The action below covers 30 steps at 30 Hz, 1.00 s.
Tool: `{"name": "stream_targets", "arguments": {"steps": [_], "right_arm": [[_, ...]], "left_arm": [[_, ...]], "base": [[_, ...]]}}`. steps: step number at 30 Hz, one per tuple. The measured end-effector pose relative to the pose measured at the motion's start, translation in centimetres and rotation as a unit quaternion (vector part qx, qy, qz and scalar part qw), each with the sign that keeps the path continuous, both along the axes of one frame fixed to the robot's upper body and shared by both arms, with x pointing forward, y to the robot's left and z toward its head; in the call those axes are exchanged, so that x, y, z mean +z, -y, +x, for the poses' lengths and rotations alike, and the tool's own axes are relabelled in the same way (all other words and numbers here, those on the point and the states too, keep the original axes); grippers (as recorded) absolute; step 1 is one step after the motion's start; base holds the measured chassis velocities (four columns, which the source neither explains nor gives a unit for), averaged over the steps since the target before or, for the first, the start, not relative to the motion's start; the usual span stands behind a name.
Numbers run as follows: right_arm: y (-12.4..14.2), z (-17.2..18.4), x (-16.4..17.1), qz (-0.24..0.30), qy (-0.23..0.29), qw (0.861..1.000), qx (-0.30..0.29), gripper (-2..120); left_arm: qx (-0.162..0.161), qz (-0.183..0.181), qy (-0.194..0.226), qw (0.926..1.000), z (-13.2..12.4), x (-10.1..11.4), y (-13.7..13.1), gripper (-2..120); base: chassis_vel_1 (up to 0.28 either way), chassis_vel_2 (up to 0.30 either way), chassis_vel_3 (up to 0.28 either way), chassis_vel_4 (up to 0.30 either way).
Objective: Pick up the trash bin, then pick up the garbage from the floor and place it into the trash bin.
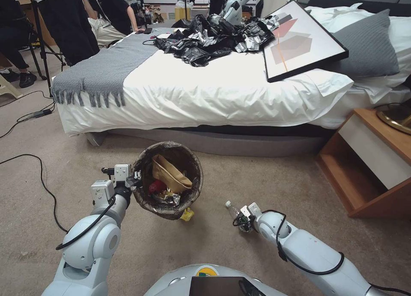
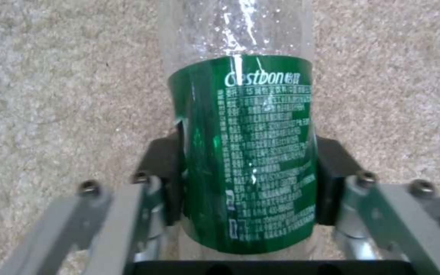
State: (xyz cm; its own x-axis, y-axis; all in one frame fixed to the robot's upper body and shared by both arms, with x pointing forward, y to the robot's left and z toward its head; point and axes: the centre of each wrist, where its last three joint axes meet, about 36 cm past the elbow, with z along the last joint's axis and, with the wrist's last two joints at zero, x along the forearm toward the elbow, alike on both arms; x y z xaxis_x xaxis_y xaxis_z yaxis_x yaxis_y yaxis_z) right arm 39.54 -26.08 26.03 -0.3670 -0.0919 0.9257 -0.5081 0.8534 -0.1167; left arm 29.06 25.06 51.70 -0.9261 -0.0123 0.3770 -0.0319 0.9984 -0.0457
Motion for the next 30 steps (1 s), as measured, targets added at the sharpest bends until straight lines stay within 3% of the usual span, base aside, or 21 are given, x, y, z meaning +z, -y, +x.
{"name": "stream_targets", "arguments": {"steps": [2, 3, 8, 14, 17, 19, 20, 21, 23, 24, 25, 27, 29, 30], "right_arm": [[0.0, 0.0, 0.0, 0.0, 0.0, 1.0, 0.0, 44], [0.0, 0.0, 0.1, 0.0, 0.001, 1.0, -0.001, 36], [0.1, 0.0, 0.1, 0.0, 0.002, 1.0, -0.002, 27], [0.1, 0.1, 0.5, 0.001, 0.008, 1.0, -0.003, 26], [0.1, 0.5, 2.2, 0.011, 0.029, 0.999, -0.009, 26], [-0.8, 0.9, 6.7, 0.054, 0.074, 0.995, -0.026, 26], [-1.6, 0.9, 10.8, 0.1, 0.104, 0.989, -0.029, 26], [-1.6, 0.9, 10.8, 0.1, 0.104, 0.989, -0.029, 26], [-1.8, 0.8, 16.0, 0.146, 0.142, 0.979, -0.02, 26], [-2.1, 0.3, 21.6, 0.192, 0.183, 0.964, -0.001, 26], [-2.1, 0.3, 21.6, 0.192, 0.183, 0.964, -0.001, 26], [-2.9, -1.0, 29.3, 0.24, 0.244, 0.939, 0.044, 26], [-3.3, -1.6, 33.0, 0.264, 0.287, 0.917, 0.085, 26], [-3.3, -1.6, 33.0, 0.264, 0.287, 0.917, 0.085, 26]], "left_arm": [[0.0, 0.0, 0.0, 1.0, 0.0, 0.0, 0.0, 0], [0.0, 0.0, 0.0, 1.0, 0.1, 0.0, 0.0, 0], [0.0, 0.0, 0.001, 1.0, 0.1, 0.0, 0.0, 0], [0.0, 0.002, 0.001, 1.0, 0.1, 0.0, 0.0, 0], [-0.001, 0.002, 0.002, 1.0, 0.0, 0.1, 0.0, 0], [-0.002, -0.005, 0.004, 1.0, -0.1, 0.3, 0.0, 0], [-0.003, -0.008, 0.004, 0.9999, -0.1, 0.5, 0.0, 0], [-0.003, -0.008, 0.004, 0.9999, -0.1, 0.5, 0.0, 0], [-0.006, -0.008, 0.003, 0.9999, -0.2, 0.5, 0.0, 0], [-0.007, -0.007, 0.001, 1.0, -0.2, 0.4, -0.1, 0], [-0.007, -0.007, 0.001, 1.0, -0.2, 0.4, -0.1, 0], [-0.007, -0.005, -0.004, 1.0, -0.1, 0.0, 0.0, 0], [-0.009, -0.002, -0.008, 0.9999, 0.0, -0.3, 0.3, 0], [-0.009, -0.002, -0.008, 0.9999, 0.0, -0.3, 0.3, 0]], "base": [[0.0, 0.0, 0.0, 0.0], [0.0, 0.0, 0.0, 0.0], [0.0, 0.0, 0.0, 0.0], [0.0, 0.0, 0.0, 0.0], [0.0, 0.0, 0.0, 0.0], [0.0, 0.0, 0.0, 0.0], [0.0, 0.0, 0.0, 0.0], [0.0, 0.0, 0.0, 0.0], [0.0, 0.0, 0.0, 0.0], [0.0, 0.0, 0.0, 0.0], [0.0, 0.0, 0.0, 0.0], [0.0, 0.0, 0.0, 0.0], [0.0, 0.0, 0.0, 0.0], [0.0, 0.0, 0.0, 0.0]]}}
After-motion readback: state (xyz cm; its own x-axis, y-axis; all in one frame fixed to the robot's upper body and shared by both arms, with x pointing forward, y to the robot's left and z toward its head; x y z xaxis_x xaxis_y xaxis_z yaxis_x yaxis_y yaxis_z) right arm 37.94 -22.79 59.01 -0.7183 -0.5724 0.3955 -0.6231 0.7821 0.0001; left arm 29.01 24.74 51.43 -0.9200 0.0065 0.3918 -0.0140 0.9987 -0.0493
